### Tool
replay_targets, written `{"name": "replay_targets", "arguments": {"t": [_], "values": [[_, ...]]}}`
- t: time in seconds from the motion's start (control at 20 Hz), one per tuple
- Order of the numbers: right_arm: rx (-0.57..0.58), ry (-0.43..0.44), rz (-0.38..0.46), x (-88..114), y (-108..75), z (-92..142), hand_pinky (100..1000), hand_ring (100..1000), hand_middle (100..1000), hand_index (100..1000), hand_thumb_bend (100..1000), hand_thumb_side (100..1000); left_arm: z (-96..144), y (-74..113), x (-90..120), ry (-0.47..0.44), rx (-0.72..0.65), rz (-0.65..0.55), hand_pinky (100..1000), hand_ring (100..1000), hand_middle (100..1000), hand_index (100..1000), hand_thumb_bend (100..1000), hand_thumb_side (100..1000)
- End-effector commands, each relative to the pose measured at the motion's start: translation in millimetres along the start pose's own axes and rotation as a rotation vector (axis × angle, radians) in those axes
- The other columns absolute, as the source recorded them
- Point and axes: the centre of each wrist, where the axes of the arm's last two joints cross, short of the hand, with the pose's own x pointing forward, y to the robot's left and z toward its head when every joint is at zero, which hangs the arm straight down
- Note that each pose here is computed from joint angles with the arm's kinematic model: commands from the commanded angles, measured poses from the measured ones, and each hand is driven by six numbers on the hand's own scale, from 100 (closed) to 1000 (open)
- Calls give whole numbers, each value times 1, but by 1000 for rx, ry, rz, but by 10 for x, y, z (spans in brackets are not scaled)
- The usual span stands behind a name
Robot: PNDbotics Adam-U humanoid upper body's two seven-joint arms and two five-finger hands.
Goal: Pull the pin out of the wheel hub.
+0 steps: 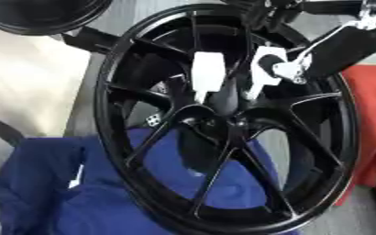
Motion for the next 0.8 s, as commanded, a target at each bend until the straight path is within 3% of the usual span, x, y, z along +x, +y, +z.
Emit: {"name": "replay_targets", "arguments": {"t": [0.05, 0.3, 0.8], "values": [[-6, 19, 10, -37, -65, 86, 858, 818, 820, 911, 174, 339, -26, -15, 80, -26, -9, 14, 739, 711, 633, 735, 423, 462], [6, 47, 23, -83, -40, 61, 876, 862, 842, 919, 208, 330, -23, -24, 79, -23, -11, 21, 739, 711, 635, 735, 422, 464], [-16, 86, 17, -161, -1, 12, 866, 856, 833, 914, 200, 349, -15, -32, 73, -18, -11, 27, 740, 711, 635, 734, 419, 467]]}}
